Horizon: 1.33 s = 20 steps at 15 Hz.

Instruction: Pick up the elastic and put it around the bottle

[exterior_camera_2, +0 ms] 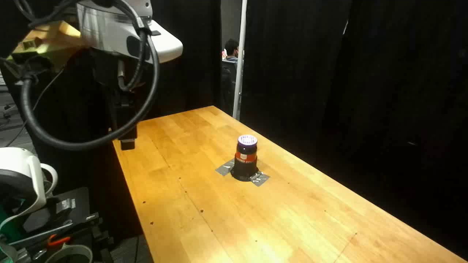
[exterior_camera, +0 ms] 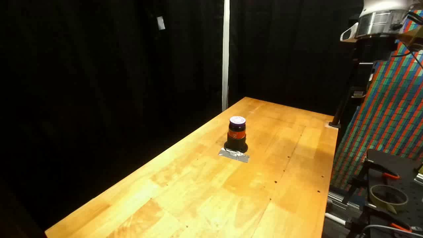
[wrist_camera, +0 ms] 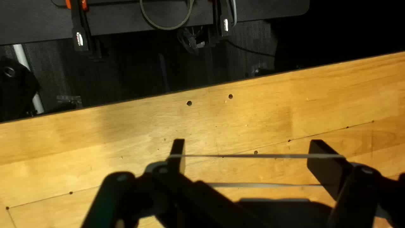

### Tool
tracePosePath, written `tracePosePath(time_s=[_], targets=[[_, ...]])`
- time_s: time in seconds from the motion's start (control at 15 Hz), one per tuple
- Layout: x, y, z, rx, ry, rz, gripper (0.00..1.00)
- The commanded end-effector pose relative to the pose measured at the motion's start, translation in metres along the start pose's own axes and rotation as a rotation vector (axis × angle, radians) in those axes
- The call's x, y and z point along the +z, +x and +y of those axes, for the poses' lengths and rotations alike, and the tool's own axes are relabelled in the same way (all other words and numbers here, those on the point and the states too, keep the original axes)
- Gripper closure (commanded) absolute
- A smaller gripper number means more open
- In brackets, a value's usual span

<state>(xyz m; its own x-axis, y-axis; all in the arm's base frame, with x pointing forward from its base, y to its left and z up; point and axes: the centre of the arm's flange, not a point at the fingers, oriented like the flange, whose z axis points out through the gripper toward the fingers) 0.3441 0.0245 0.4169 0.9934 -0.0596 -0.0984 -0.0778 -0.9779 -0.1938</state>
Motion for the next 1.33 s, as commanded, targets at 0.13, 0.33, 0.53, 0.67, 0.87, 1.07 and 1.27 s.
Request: tracePosePath(time_s=[0.13,0.33,0.53,0.67,0.87,1.07,1.27], targets=[[-0.003,0.0,-0.001,-0.001,0.001,0.006,0.0],[0.0,0.01,0.0,-0.006,-0.001,0.022,0.0],[0.004,0.052,-0.004,-0.038,-0.003,0.053,0.0],[0.006,0.087,-0.009,-0.053,-0.019,0.078,0.0],[0.012,0.144,-0.022,-0.071,-0.06,0.084,0.0],[0.023,0.197,-0.04,-0.103,-0.09,0.063,0.0],[0.038,0.251,-0.06,-0.142,-0.145,0.055,0.0]])
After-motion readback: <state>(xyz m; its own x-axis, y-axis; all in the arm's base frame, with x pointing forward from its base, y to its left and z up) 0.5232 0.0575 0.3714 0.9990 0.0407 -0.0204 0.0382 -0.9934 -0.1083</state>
